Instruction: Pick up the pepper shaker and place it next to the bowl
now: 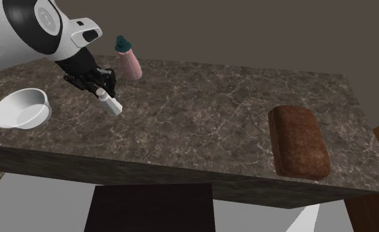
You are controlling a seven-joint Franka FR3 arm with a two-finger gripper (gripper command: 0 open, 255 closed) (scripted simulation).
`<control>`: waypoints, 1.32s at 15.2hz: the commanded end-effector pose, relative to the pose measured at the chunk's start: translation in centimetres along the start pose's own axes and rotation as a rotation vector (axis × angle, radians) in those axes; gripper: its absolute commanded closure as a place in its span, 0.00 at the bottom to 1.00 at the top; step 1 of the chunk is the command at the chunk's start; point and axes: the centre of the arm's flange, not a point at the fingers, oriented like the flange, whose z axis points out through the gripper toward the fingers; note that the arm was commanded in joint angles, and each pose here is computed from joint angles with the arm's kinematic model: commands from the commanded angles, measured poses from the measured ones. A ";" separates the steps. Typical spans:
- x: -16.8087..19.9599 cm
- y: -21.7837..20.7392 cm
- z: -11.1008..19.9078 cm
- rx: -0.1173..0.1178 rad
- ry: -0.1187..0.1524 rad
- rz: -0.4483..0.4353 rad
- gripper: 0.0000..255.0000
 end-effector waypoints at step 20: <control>-1.3 -27.5 -3.5 0.000 0.000 0.001 1.00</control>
